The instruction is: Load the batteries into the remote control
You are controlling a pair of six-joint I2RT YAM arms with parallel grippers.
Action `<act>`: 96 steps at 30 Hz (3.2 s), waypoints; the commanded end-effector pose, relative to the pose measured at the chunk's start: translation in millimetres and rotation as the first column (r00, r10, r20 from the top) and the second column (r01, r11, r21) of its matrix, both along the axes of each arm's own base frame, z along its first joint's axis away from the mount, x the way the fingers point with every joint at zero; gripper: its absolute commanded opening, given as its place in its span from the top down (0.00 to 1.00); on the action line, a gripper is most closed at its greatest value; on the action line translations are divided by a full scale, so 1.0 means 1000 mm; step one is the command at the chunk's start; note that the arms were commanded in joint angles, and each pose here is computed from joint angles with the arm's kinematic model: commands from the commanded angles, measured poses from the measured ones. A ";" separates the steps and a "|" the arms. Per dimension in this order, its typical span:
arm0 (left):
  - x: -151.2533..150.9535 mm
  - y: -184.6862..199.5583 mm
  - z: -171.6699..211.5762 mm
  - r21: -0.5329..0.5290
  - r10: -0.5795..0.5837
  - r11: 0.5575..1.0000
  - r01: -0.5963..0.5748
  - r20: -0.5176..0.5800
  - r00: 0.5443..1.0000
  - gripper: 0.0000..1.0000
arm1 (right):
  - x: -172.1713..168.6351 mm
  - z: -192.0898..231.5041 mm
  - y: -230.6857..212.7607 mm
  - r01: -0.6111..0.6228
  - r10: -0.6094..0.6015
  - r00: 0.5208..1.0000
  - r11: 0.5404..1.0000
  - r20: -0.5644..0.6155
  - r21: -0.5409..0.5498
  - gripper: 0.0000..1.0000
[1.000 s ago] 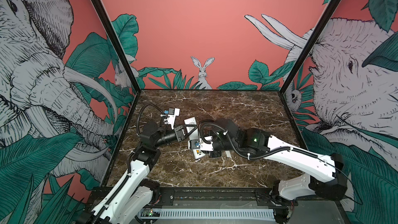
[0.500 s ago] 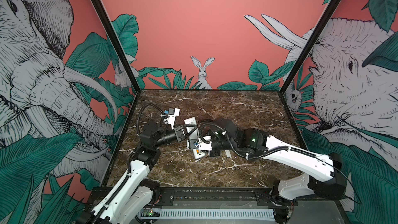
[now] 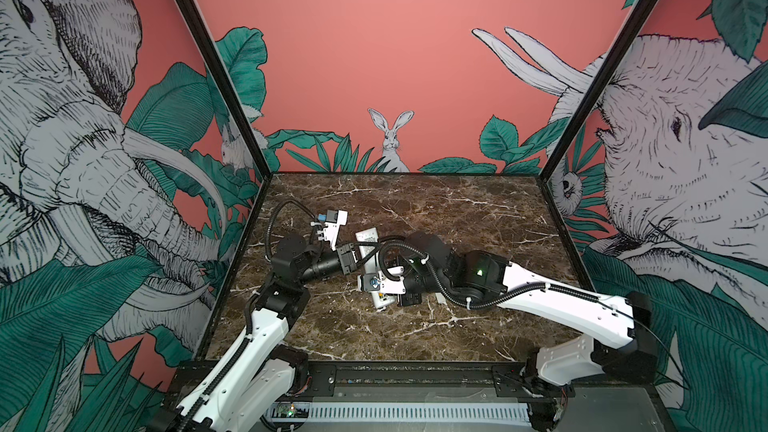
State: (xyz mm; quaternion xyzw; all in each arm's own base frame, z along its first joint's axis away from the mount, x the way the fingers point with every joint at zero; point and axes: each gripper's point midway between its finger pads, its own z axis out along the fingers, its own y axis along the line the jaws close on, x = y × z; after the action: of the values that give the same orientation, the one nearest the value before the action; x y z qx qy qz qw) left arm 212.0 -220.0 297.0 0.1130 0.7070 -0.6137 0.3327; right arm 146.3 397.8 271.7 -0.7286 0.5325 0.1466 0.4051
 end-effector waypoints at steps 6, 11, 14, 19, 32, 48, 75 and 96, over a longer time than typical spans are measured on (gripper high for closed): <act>-0.011 0.000 0.031 -0.042 -0.029 0.999 0.032 0.087 0.996 1.00 | 0.000 -0.022 0.004 -0.011 0.011 1.000 0.999 0.001 -0.039 0.87; -0.010 0.000 0.033 -0.047 -0.026 0.998 0.030 0.089 0.996 1.00 | -0.002 -0.032 0.003 -0.019 0.018 1.000 0.998 -0.016 -0.059 0.87; -0.009 0.000 0.033 -0.048 -0.023 0.998 0.027 0.087 0.996 1.00 | -0.002 -0.035 0.003 -0.018 0.016 1.000 0.998 -0.022 -0.066 0.88; -0.009 0.001 0.033 -0.050 -0.016 0.999 0.020 0.089 0.996 1.00 | -0.001 -0.040 0.002 -0.009 0.008 1.000 0.997 -0.023 -0.075 0.89; 0.000 0.003 0.024 -0.030 0.030 0.999 -0.027 0.072 0.997 1.00 | 0.010 -0.019 -0.001 0.063 -0.063 0.998 0.998 0.028 -0.009 0.87; 0.025 0.014 -0.015 0.046 0.146 0.988 -0.146 -0.002 0.989 1.00 | -0.002 0.061 -0.010 0.118 -0.108 0.993 0.960 -0.055 0.254 0.47; 0.039 0.074 -0.071 0.187 0.341 0.924 -0.333 -0.012 0.940 1.00 | 0.147 -0.005 -0.095 0.922 -0.816 0.362 0.385 -0.451 0.042 0.11; 0.026 0.079 -0.079 0.218 0.353 0.911 -0.350 0.028 0.935 1.00 | 0.210 -0.124 -0.051 0.973 -0.878 0.094 0.181 -0.470 -0.143 0.01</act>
State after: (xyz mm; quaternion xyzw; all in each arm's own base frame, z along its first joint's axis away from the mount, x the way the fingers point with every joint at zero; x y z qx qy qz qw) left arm 239.1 -141.4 217.7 0.0114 0.7853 -0.4622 0.4117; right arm 343.1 334.7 142.3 -0.1524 0.9318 0.0543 0.3250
